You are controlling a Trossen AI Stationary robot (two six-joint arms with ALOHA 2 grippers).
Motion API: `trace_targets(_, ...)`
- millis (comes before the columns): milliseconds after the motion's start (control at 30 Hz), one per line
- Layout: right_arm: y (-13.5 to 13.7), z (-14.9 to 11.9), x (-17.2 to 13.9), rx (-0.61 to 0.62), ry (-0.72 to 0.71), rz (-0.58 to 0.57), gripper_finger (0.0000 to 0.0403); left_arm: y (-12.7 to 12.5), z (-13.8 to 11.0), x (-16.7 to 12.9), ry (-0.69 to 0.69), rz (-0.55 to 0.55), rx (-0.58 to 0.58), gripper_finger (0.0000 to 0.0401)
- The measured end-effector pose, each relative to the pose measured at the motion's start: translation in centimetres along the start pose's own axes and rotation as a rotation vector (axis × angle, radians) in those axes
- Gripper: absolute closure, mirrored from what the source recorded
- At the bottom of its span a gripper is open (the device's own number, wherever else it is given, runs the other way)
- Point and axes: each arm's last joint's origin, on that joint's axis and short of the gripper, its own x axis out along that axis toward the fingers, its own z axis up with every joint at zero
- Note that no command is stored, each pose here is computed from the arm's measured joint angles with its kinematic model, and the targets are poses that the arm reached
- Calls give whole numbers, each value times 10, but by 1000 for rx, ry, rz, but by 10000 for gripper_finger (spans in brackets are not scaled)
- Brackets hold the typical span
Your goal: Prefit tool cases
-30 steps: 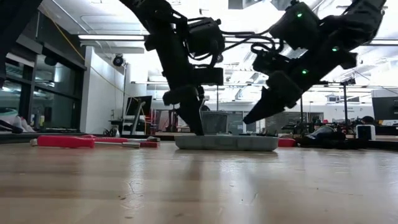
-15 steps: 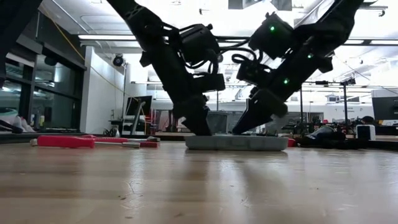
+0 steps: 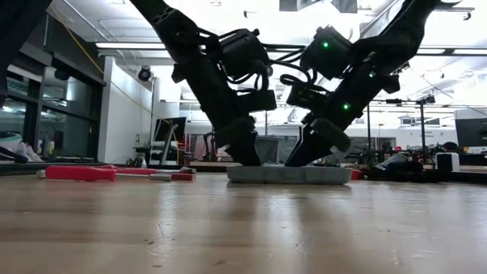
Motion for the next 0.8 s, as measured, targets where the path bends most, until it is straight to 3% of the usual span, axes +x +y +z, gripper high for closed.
trace_targets(367,3,-12,17,-23,68,27,281,1,7,0,-71,6,1,400)
trace_targets(800,1,-15,2,-79,269,48,281,-5,7,-1,-64,30,33,400)
